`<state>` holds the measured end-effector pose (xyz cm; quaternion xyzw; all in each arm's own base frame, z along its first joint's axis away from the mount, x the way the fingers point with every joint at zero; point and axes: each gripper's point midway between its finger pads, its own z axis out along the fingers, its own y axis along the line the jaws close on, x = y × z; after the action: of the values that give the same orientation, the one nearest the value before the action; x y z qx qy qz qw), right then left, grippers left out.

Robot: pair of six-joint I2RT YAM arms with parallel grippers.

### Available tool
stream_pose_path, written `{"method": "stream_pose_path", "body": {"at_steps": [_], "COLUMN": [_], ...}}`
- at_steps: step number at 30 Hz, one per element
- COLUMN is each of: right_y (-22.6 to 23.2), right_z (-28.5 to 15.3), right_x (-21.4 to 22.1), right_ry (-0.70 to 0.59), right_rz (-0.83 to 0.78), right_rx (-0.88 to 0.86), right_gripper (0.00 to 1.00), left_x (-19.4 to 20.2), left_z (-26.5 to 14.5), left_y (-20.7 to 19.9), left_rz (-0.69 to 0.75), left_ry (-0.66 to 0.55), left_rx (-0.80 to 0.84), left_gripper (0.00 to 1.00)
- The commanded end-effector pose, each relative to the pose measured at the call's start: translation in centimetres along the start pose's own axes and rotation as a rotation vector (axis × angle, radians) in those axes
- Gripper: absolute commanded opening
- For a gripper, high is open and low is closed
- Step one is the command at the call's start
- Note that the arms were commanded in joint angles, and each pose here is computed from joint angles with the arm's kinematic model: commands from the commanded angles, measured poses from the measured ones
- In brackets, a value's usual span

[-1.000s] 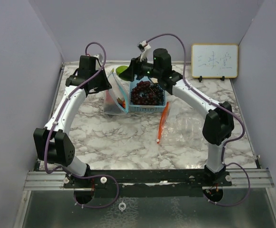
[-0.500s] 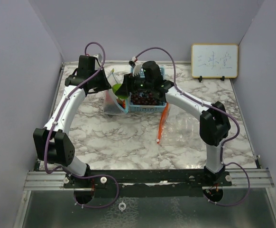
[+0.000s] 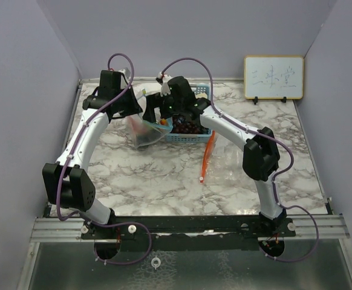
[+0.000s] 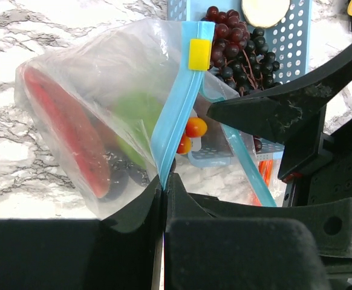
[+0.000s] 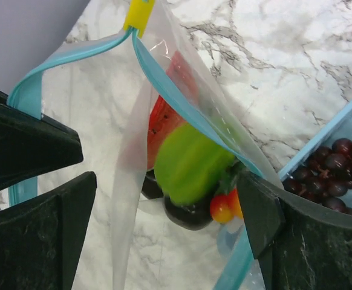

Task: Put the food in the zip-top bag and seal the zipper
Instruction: Place the fake fruit in the zipper food storage bag, then place the fake bread at the center of the board.

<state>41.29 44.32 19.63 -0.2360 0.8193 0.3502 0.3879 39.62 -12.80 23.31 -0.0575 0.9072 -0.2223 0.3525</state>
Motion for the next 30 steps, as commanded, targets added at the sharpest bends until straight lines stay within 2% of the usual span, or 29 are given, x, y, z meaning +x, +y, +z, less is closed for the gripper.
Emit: {"method": "stream_pose_path", "body": {"at_steps": [1,4,7,11,15,20,24,30], "right_y": [-0.6,-2.0,-5.6,-12.0,-18.2,-22.8,-25.4,-28.9], "right_z": [-3.3,-5.9,-8.5,-9.6,-6.9,-3.6,-1.9,-1.5], "right_x": [-3.9,-5.9,-6.8,-5.9,-3.5,-4.1,-4.3,-3.9], "right_ry": [-0.096,-0.180,-0.249,-0.222,-0.132,-0.168,-0.203,-0.218], "right_rz": [-0.079,-0.074,-0.005,0.134,0.189,0.199,0.141,-0.013], "right_rx": [0.121,0.233,0.388,0.589,0.782,0.863,0.894,1.029], "right_gripper": [1.00,1.00,1.00,1.00,1.00,1.00,1.00,1.00], "left_x": [-1.0,-0.8,-0.7,-0.6,-0.4,-0.1,0.1,0.6], "left_z": [-0.4,-0.3,-0.3,-0.4,-0.2,0.0,0.1,0.8], "left_y": [-1.2,-1.1,-1.0,-1.0,-0.9,-1.1,-1.1,-0.5], "left_rz": [0.011,0.010,0.010,0.015,0.011,0.009,0.009,0.023], "left_ry": [-0.031,-0.026,-0.024,-0.025,-0.017,-0.006,0.002,0.020], "left_rx": [0.045,0.044,0.044,0.043,0.047,0.061,0.065,0.048], "left_gripper": [0.00,0.00,0.00,0.00,0.00,0.00,0.00,0.00]}}
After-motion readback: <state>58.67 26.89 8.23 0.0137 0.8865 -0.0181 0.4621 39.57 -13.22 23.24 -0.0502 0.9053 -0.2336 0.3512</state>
